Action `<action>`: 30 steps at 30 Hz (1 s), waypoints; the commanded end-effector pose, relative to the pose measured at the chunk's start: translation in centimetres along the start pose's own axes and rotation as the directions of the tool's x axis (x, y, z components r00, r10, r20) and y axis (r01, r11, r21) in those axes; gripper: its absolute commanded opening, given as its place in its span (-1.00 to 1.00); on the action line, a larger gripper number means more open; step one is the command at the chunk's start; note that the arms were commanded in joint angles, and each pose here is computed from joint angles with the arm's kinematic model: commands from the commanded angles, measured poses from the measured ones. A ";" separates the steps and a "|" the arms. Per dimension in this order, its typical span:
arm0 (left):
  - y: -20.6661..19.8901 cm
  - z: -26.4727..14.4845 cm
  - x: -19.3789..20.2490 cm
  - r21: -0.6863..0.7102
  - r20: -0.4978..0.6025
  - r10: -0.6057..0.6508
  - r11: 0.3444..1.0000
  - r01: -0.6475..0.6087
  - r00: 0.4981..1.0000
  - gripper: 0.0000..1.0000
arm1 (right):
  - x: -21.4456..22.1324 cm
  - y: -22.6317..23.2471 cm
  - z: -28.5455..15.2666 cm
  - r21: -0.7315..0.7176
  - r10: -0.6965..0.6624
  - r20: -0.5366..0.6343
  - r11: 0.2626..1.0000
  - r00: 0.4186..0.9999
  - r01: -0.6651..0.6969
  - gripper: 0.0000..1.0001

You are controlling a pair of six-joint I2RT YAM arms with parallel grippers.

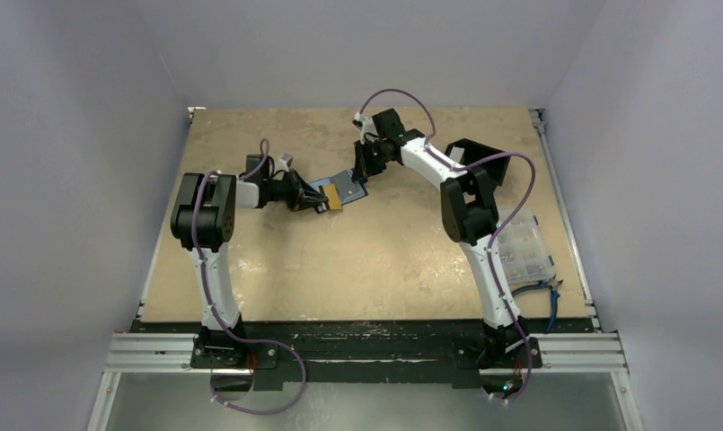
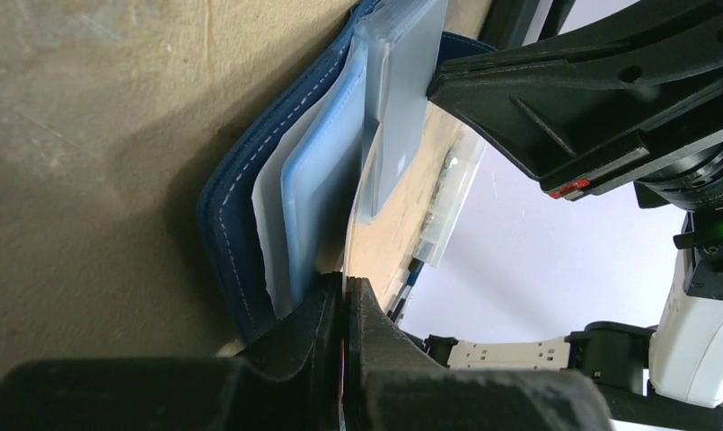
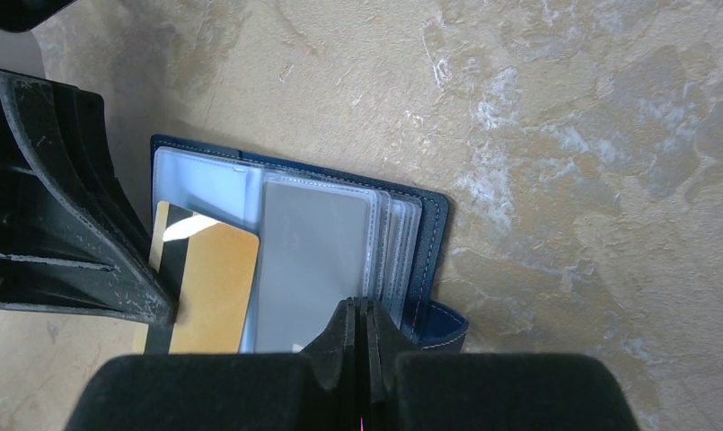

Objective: Put the credit cards into the card holder
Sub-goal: Insert the credit card into the card holder.

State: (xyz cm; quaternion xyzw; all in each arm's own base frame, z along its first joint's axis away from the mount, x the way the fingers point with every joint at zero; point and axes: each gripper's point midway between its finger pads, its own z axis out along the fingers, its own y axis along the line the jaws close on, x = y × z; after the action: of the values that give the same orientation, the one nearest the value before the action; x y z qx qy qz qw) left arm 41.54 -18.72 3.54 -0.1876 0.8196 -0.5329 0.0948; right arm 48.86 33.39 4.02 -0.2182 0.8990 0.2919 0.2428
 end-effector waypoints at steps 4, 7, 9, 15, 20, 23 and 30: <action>-0.2 0.5 -1.4 -0.002 0.028 -0.050 0.999 0.050 0.998 -1.00 | 2.8 -1.4 1.9 0.048 0.008 -0.078 0.999 0.997 -0.005 -1.00; -0.4 0.9 -1.8 -0.009 0.030 -0.063 0.998 0.063 0.998 -1.00 | 2.8 -1.4 1.9 0.048 0.009 -0.079 0.999 0.997 -0.005 -1.00; -0.2 1.1 -1.9 -0.020 0.028 -0.076 0.997 0.077 0.997 -1.00 | 2.8 -1.4 1.9 0.049 0.009 -0.079 0.999 0.997 -0.005 -1.00; 0.4 1.4 -2.4 -0.070 0.043 -0.101 0.992 0.104 0.994 -1.00 | 2.8 -1.3 1.9 0.048 0.008 -0.080 0.999 0.997 -0.004 -1.00; -0.2 1.5 -2.2 -0.062 0.025 -0.084 0.994 0.086 0.996 -1.00 | 2.9 -1.4 2.0 0.049 0.010 -0.083 0.999 0.996 -0.006 -1.00; 0.3 0.9 -1.5 -0.094 0.017 -0.085 0.992 0.086 0.996 -1.00 | 2.8 -1.3 2.0 0.046 0.009 -0.080 0.999 0.997 -0.005 -1.00; -0.8 1.0 -2.1 -0.068 0.045 -0.011 0.998 0.014 0.999 -1.00 | 2.9 -1.2 2.1 0.038 0.010 -0.081 0.999 0.997 -0.007 -1.00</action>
State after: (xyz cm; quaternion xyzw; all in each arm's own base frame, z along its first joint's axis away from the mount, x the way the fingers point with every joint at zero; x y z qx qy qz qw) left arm 43.45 -19.01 3.44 -0.2202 0.8237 -0.5175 0.0726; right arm 48.90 33.47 3.94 -0.2185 0.8992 0.2921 0.2415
